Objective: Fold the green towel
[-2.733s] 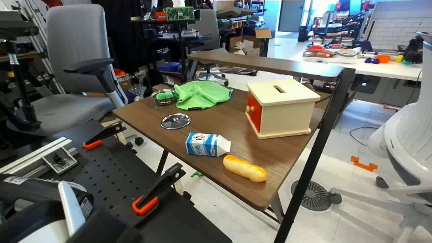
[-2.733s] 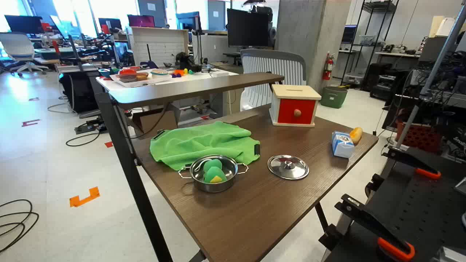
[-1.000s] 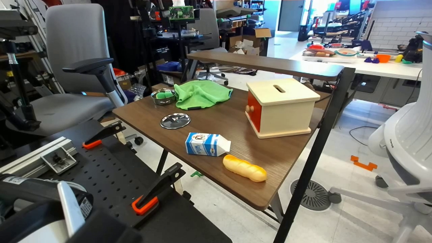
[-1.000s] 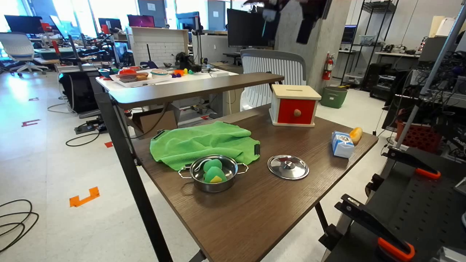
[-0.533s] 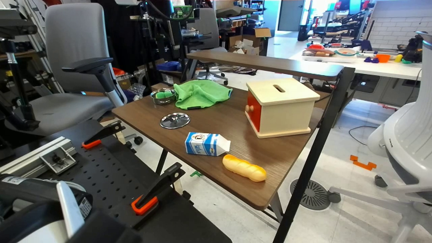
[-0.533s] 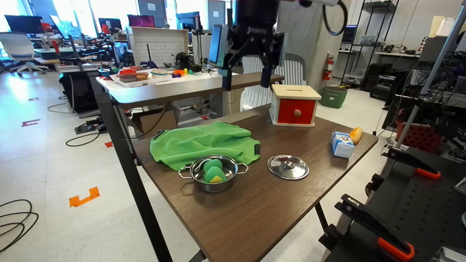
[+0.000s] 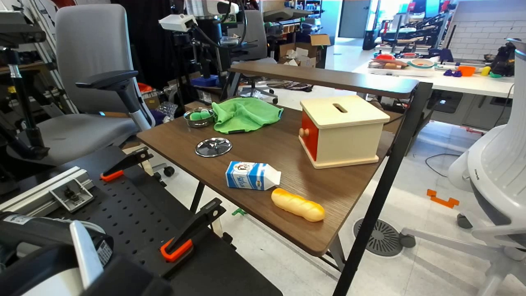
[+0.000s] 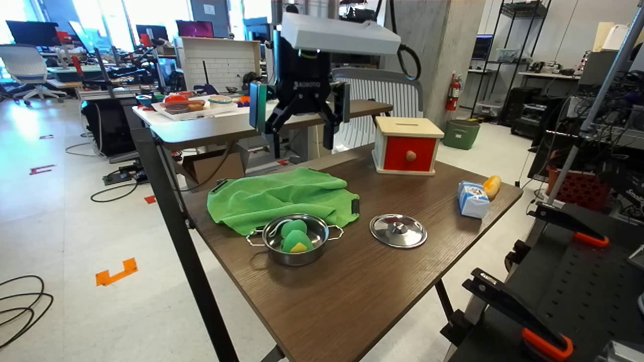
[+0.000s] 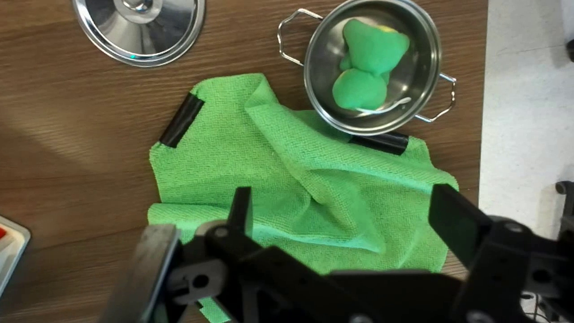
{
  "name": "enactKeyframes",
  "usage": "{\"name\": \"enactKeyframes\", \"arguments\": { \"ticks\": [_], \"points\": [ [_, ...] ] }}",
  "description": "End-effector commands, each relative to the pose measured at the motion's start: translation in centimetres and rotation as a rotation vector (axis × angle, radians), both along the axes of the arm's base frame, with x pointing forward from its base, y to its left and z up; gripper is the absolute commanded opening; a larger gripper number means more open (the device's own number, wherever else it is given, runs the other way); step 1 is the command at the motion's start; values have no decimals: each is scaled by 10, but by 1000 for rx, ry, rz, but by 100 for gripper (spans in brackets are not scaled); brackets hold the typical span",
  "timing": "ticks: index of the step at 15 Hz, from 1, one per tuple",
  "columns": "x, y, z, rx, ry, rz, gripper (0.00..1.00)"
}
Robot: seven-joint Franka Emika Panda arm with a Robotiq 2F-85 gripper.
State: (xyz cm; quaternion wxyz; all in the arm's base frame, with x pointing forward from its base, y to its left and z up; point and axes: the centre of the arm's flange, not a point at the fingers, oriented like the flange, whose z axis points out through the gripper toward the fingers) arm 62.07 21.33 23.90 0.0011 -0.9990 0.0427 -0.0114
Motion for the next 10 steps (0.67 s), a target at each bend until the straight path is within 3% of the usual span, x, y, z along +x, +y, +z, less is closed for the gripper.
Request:
{"name": "enactKeyframes", "arguments": {
  "ticks": [1, 10],
  "points": [
    [26, 17, -10, -20, 12, -30, 100],
    [46, 25, -63, -54, 10, -22, 100]
  ]
}}
